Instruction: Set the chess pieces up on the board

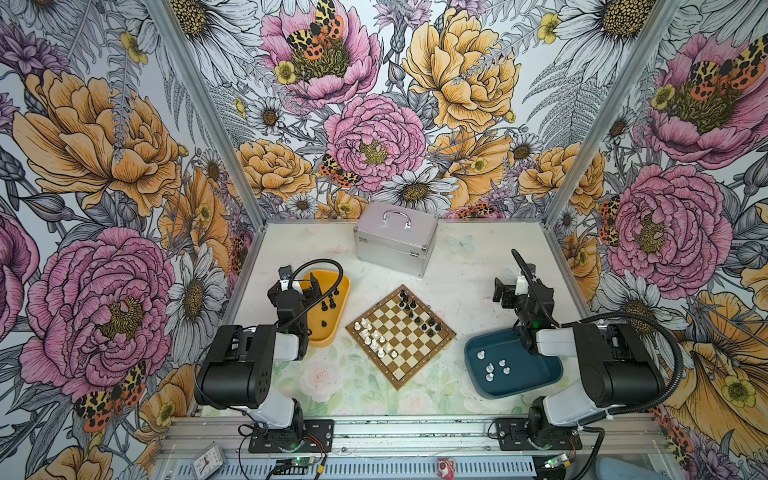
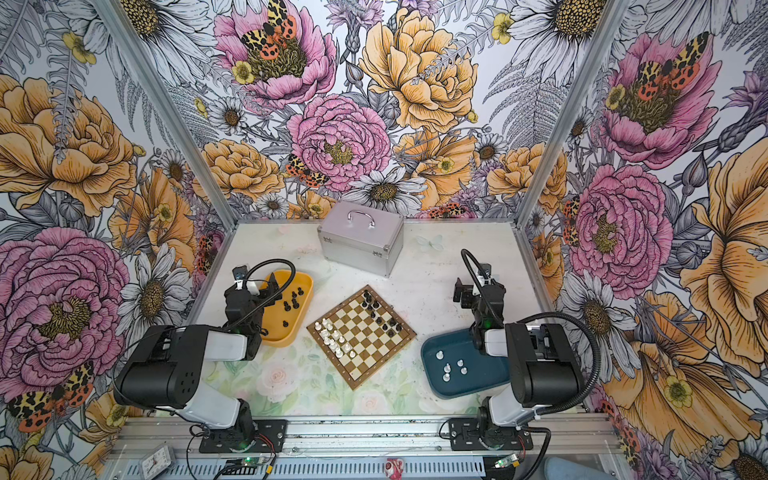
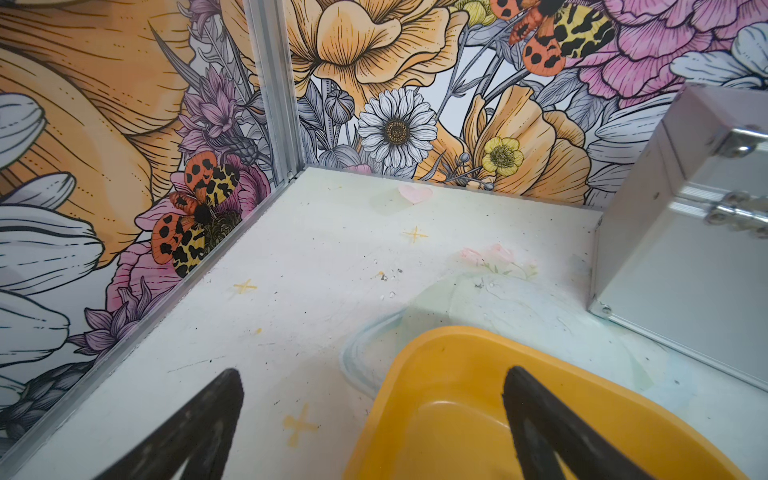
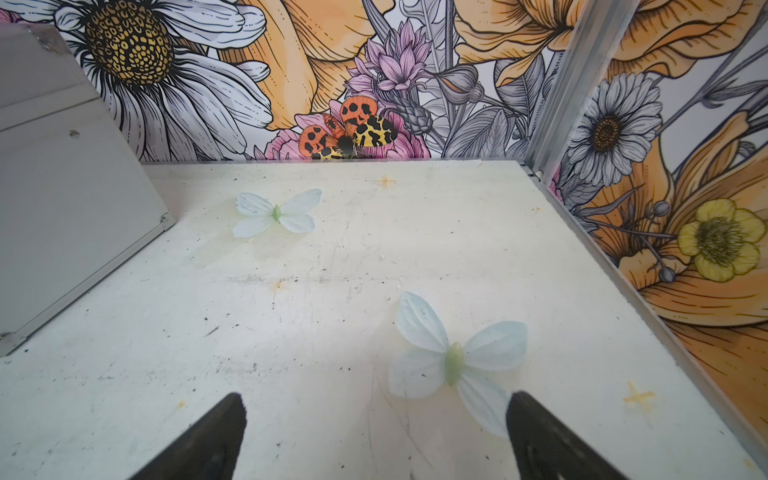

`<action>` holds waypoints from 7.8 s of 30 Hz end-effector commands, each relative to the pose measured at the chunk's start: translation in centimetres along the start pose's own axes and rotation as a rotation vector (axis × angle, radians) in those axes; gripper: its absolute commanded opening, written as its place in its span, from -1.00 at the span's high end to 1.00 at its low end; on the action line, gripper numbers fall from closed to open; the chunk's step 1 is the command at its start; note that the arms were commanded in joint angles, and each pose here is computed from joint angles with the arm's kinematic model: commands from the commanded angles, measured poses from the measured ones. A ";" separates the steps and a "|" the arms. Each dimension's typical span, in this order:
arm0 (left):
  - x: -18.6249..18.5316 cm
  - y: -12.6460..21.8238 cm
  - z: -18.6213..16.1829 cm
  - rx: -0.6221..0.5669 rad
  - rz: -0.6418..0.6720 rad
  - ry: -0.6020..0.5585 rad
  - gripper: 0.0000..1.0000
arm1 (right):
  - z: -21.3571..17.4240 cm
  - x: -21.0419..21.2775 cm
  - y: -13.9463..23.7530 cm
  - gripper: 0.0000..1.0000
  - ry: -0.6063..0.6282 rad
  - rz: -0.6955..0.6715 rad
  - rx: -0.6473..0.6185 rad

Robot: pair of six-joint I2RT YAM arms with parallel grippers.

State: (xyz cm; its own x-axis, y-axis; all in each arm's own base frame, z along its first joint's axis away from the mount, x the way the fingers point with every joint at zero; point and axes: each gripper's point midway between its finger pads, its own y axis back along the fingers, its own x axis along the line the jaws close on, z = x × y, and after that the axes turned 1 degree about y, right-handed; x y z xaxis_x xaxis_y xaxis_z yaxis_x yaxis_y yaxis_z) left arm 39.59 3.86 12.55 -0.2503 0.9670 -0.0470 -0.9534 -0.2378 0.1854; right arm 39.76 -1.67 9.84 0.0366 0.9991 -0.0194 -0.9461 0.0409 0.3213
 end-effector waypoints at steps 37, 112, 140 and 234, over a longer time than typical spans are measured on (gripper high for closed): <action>-4.5 10.4 9.7 0.275 -0.002 0.220 -0.98 | 11.0 5.3 8.5 -0.99 -0.071 -0.065 0.430; -9.2 4.1 -4.9 0.974 0.091 0.011 0.27 | 10.4 10.8 10.2 -0.99 -0.016 0.056 0.505; -9.8 2.8 -7.2 1.049 0.076 0.009 0.43 | 10.1 10.3 10.0 -0.99 -0.001 0.025 0.516; -24.9 9.9 3.9 0.896 -0.361 0.131 0.72 | 9.5 6.6 15.2 -0.99 0.005 -0.065 0.518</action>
State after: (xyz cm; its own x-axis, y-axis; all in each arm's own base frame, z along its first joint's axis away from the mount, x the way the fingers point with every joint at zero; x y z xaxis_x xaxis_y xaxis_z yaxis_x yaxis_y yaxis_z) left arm 36.94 -20.57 19.51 -0.0504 0.9424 -0.3308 -0.5191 0.2582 0.8148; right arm 29.73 6.33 23.61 0.0588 0.9970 -0.0498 -0.6606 0.0763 0.7469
